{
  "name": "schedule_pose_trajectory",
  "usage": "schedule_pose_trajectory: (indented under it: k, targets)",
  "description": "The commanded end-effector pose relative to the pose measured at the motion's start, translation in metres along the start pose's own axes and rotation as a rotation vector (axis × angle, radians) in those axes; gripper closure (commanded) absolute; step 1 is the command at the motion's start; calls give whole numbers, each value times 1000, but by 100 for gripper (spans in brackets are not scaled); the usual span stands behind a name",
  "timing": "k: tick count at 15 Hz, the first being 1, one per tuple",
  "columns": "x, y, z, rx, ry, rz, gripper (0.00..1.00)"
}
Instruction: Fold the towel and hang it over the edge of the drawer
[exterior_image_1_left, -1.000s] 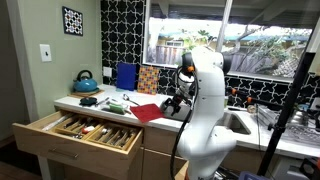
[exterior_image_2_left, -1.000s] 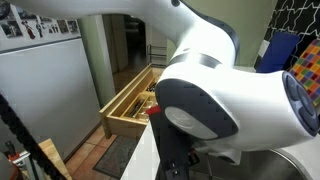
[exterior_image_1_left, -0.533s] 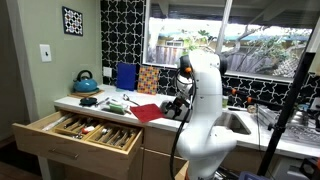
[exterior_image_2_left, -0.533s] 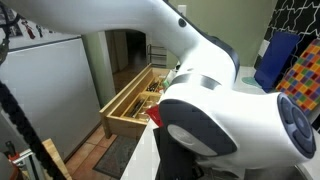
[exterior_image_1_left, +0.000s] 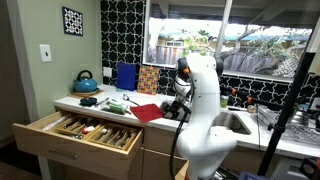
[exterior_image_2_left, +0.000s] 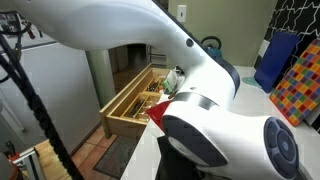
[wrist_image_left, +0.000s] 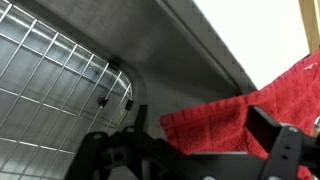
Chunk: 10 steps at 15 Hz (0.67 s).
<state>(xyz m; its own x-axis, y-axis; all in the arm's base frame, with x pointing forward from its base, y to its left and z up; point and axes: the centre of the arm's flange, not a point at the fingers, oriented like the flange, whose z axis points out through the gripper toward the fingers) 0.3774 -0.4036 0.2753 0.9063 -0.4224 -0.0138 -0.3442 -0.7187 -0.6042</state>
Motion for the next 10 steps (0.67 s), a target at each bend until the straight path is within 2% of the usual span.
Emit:
schedule_pose_trajectory:
  k: [1,5,8,10]
  targets:
    - [4,11,11,76,49,-24,0]
    - [7,14,18,139,88,-28,1]
    - [7,11,17,168,115,-43,32]
    - [6,5,12,167,117,-62,48]
